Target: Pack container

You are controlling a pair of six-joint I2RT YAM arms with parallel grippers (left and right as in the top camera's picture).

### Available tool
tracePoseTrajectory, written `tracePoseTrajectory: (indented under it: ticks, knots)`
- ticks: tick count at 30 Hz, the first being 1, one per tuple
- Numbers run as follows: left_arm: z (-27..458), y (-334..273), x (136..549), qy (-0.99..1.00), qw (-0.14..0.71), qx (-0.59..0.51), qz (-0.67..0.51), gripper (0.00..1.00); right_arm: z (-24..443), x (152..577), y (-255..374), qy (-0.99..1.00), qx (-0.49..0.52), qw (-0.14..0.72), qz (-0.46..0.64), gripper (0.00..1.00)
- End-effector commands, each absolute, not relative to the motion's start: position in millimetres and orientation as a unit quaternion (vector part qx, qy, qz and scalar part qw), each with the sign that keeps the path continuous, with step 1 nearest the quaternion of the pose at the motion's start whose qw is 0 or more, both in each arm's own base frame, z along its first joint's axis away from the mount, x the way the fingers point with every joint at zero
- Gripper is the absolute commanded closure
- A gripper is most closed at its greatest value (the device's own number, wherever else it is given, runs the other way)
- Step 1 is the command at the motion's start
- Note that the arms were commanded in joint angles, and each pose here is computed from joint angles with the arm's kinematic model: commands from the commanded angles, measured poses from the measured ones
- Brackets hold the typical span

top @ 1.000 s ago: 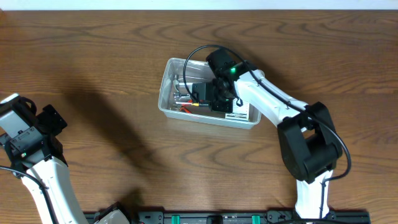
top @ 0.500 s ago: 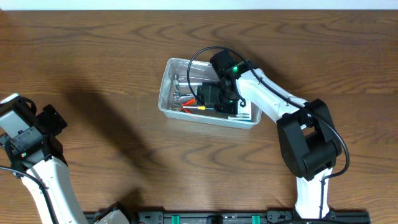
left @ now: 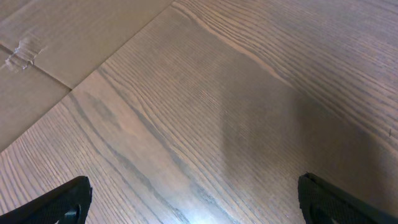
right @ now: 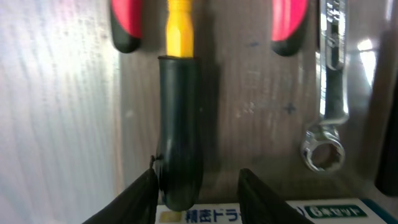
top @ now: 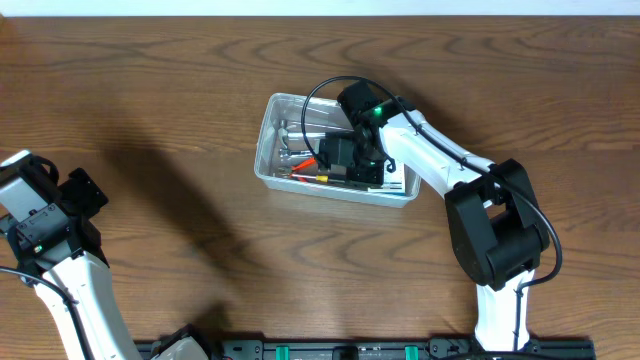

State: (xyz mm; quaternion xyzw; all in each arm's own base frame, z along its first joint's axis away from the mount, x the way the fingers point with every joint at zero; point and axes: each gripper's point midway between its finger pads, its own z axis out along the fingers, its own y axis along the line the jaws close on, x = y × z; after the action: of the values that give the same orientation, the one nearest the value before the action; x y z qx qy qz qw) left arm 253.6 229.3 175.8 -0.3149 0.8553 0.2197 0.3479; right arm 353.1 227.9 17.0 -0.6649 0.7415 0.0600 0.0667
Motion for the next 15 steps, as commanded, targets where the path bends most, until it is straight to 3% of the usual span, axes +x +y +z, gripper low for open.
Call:
tracePoseTrajectory:
  ticks: [1, 9, 15]
  knots:
    - [177.8, 231.0, 253.9, 0.856, 0.348, -0.312, 0.221, 0.02, 42.6, 368.3, 230.0, 0.757, -0.645, 0.1, 0.041, 0.59]
    - [177.8, 231.0, 253.9, 0.856, 0.348, -0.312, 0.221, 0.02, 148.7, 399.1, 234.8, 0.791, -0.566, 0.232, 0.012, 0.58]
    - [177.8, 231.0, 253.9, 0.856, 0.348, -0.312, 0.221, 0.02, 247.7, 421.8, 192.5, 0.856, -0.376, 0.354, -0.006, 0.4]
